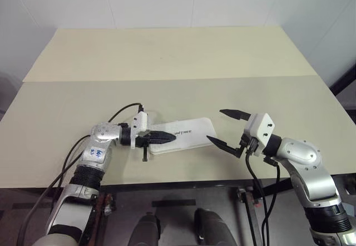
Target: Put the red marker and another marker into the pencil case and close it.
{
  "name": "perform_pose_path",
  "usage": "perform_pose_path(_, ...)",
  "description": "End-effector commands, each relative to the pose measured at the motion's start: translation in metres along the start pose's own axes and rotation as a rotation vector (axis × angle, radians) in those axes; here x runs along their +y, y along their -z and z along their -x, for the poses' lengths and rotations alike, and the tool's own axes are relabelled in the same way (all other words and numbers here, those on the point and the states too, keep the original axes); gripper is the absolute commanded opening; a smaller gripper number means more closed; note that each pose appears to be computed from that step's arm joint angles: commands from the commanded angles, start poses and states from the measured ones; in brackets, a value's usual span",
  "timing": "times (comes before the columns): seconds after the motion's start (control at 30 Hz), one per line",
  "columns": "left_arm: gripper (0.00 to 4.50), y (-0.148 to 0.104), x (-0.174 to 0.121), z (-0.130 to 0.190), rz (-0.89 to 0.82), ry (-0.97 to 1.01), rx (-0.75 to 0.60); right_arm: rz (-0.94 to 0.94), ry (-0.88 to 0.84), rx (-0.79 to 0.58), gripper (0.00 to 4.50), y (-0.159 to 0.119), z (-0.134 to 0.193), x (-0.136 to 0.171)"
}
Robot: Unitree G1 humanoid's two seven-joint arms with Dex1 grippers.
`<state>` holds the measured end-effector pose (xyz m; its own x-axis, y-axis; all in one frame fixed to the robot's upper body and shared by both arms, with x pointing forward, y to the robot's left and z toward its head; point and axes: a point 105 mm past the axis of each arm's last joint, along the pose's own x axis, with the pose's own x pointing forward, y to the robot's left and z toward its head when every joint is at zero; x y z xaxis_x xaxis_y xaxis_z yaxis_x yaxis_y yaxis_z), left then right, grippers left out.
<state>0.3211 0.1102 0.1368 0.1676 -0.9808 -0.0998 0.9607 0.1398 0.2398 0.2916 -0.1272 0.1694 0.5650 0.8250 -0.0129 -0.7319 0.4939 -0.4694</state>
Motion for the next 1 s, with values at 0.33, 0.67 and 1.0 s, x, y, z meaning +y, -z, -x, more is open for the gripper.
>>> perform_pose_path(0.33,2.72,-0.021,-0.002,0.077,-0.037,-0.221,0.009,0.015,-0.004,-0.077,4.5,-0.016,0.018,-0.011)
perform_pose_path(0.67,4.49,-0.021,-0.003,0.095,-0.071,-0.328,0.007,0.057,-0.024,-0.058,4.5,-0.017,0.022,-0.027)
perform_pose_path(1.0,4.49,-0.034,0.013,0.086,-0.143,-0.38,-0.029,0.04,-0.035,-0.051,4.5,-0.005,0.03,-0.019)
